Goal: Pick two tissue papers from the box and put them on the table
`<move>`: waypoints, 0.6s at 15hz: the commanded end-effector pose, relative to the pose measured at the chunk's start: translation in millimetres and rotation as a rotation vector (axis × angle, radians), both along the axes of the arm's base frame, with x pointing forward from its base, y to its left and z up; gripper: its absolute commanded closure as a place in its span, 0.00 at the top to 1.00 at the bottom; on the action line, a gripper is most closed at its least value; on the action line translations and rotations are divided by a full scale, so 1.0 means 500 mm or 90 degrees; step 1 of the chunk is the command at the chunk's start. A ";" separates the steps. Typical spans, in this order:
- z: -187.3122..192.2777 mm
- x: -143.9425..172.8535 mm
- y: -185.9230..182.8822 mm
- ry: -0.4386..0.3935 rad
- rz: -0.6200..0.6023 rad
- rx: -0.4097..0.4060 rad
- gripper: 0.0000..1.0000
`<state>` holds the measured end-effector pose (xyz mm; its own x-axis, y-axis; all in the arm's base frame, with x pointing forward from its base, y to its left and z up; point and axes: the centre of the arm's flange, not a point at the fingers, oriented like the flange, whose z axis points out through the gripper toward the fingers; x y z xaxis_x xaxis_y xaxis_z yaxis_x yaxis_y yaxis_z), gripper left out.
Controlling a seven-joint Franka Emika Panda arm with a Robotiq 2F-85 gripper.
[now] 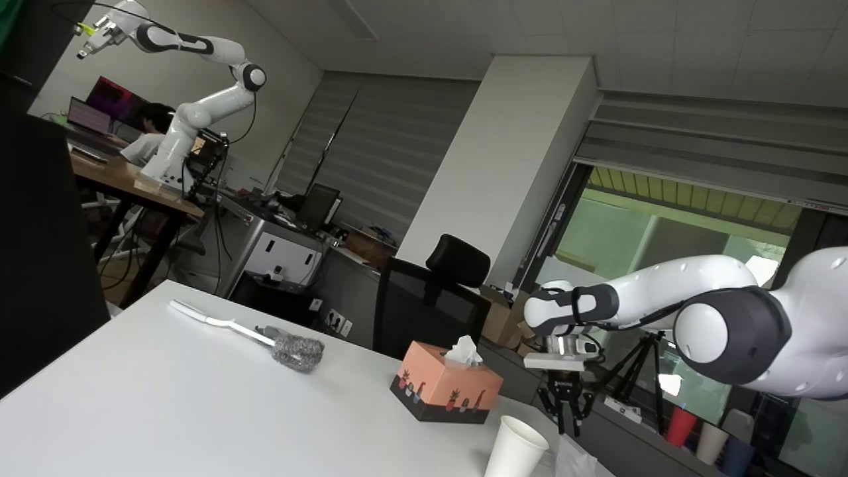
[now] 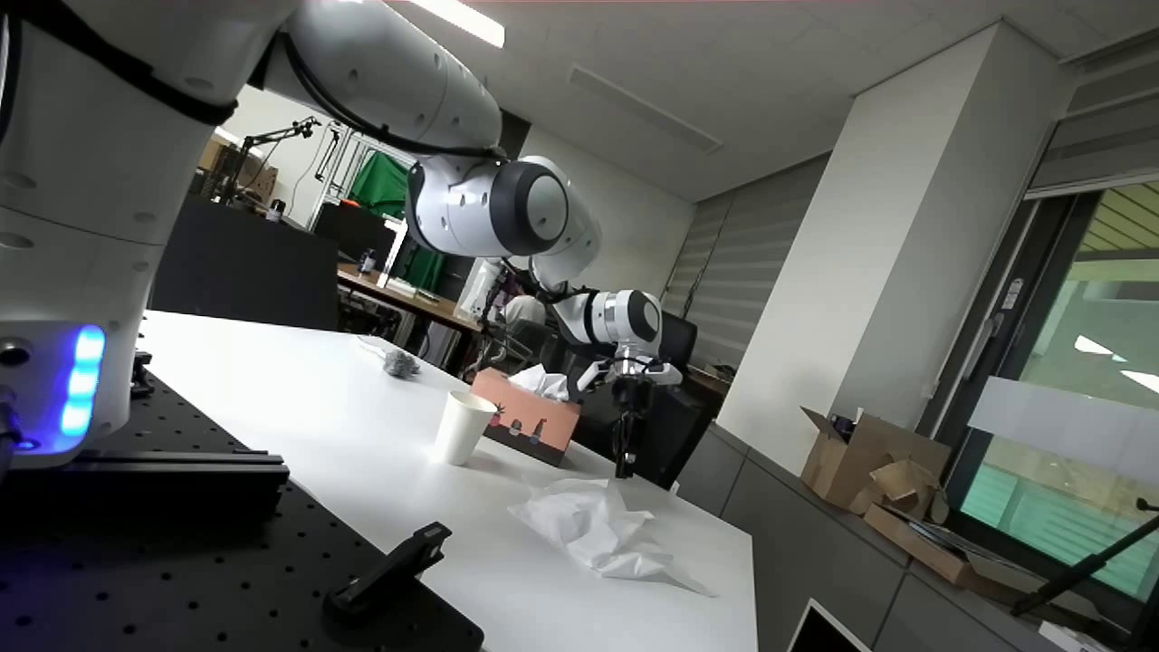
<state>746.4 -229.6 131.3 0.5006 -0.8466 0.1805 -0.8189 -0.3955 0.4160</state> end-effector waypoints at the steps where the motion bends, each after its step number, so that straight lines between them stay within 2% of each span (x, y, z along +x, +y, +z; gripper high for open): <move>1: 0.053 0.115 -0.013 -0.112 -0.055 0.008 0.68; 5: 0.178 0.139 0.021 -0.224 -0.098 0.053 0.95; 7: 0.242 0.143 0.041 -0.267 -0.112 0.080 1.00; 8: 0.270 0.143 0.055 -0.272 -0.110 0.091 1.00; 9: 0.219 0.089 0.051 -0.246 -0.083 0.070 0.96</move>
